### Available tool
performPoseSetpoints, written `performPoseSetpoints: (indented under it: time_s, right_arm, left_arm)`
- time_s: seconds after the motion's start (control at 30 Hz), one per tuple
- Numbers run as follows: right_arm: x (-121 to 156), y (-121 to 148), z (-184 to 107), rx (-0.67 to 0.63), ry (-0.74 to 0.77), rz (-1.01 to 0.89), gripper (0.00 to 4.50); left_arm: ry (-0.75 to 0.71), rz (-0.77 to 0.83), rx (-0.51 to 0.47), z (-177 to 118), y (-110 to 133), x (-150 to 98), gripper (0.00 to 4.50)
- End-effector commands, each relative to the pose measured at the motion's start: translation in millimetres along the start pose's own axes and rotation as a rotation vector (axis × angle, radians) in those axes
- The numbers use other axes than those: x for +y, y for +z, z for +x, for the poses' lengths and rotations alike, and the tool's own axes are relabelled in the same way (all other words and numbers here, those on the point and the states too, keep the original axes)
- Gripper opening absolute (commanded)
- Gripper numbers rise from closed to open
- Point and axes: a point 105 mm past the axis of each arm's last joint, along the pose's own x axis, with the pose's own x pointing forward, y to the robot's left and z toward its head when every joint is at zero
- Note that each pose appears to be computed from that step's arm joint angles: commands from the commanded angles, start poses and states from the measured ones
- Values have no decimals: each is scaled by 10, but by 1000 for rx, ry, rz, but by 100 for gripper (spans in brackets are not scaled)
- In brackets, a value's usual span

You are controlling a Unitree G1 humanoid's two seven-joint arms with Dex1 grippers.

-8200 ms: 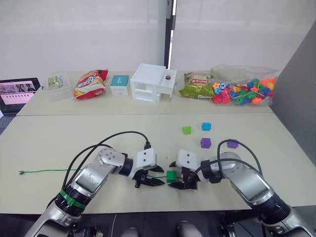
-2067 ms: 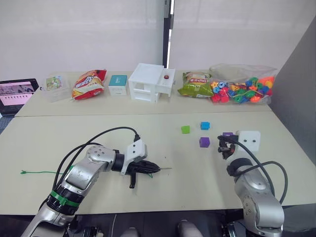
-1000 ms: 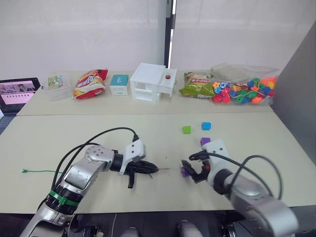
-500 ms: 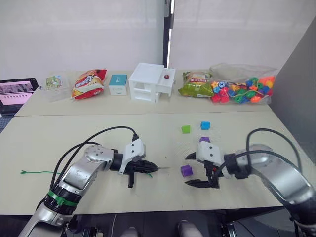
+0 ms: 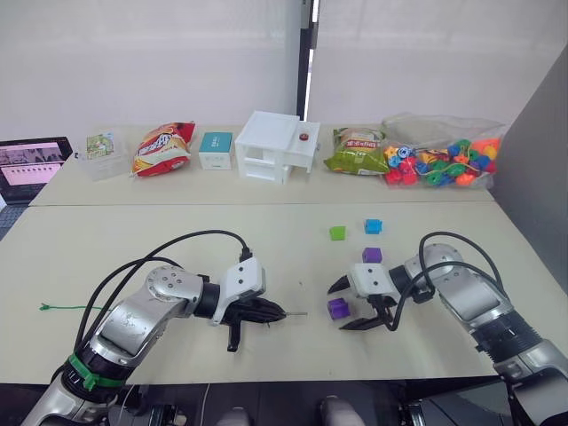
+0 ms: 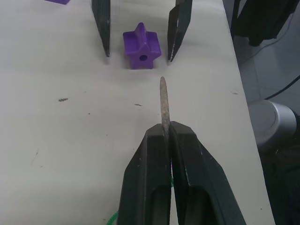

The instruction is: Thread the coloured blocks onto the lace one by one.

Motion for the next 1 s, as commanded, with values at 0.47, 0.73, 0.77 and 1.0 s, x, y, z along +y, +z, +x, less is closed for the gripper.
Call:
performPoseSetpoints:
  time_s: [0.47, 0.73, 0.77, 1.0]
  right_arm:
    - [-49, 255, 177, -33, -153, 87, 136]
    - [30, 198, 231, 2, -129, 102, 136]
    - [32, 198, 231, 4, -126, 101, 136]
    - [4, 219, 226, 2, -137, 103, 136]
  left_arm:
    - [83, 8, 78, 117, 78, 67, 0]
    - [96, 35, 130, 170, 69, 145, 0]
    - [97, 34, 127, 183, 83, 149, 0]
    - [88, 22, 120, 242, 114, 121, 0]
